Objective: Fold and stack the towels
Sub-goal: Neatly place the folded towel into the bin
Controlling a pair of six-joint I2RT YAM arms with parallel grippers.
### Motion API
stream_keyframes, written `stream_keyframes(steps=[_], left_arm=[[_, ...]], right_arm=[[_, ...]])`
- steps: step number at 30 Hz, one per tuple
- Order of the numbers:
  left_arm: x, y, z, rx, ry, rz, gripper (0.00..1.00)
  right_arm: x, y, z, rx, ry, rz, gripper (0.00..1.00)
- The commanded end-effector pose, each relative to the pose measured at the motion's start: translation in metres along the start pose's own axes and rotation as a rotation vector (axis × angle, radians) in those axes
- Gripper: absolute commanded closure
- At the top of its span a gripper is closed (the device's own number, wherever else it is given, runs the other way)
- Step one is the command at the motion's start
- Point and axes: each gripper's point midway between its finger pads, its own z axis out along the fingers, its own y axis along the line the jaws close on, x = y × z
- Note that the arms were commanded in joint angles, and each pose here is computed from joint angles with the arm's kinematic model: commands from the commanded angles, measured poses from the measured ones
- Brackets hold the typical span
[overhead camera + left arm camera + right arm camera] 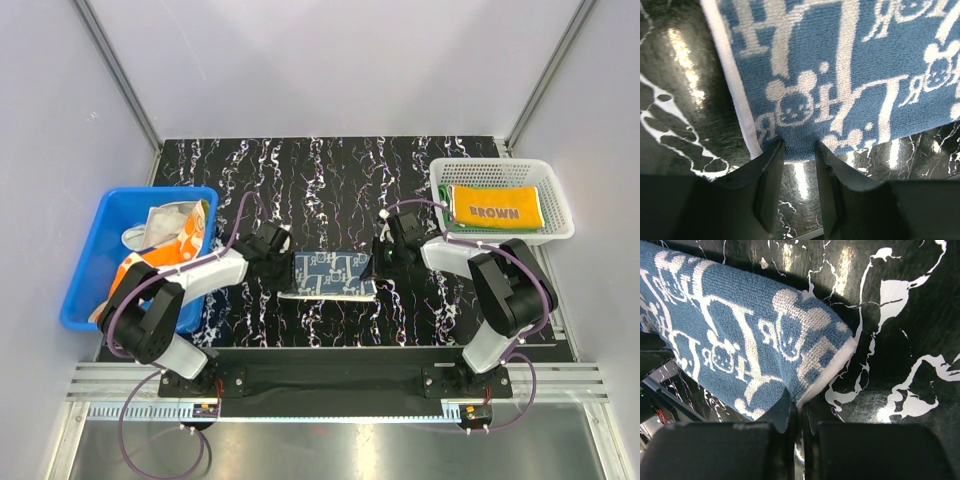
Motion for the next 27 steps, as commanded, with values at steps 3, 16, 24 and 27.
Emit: stream_keyframes(steps=[3, 16, 24, 27], left_arm=[[-0.029, 0.014, -0.031, -0.138, -0.084, 0.035, 0.61], [-0.116, 0.041, -0.155, -0.369, -0.455, 0.149, 0.50], [-0.109, 0.031, -0.133, -0.304, -0.386, 0.185, 0.51], [-0.108, 0.030, -0.126, -0.301, -0.362, 0.196, 0.51]], right_arm=[[0.003, -0.010, -0.014, 0.060, 0.030, -0.011, 1.00], [-0.077, -0.015, -0.102, 0.143, -0.032, -0.055, 1.00], [-0.143, -0.061, -0.144, 0.191, -0.070, -0.047, 1.00], [-0.172, -0.086, -0.167, 0.217, -0.130, -0.016, 1.00]])
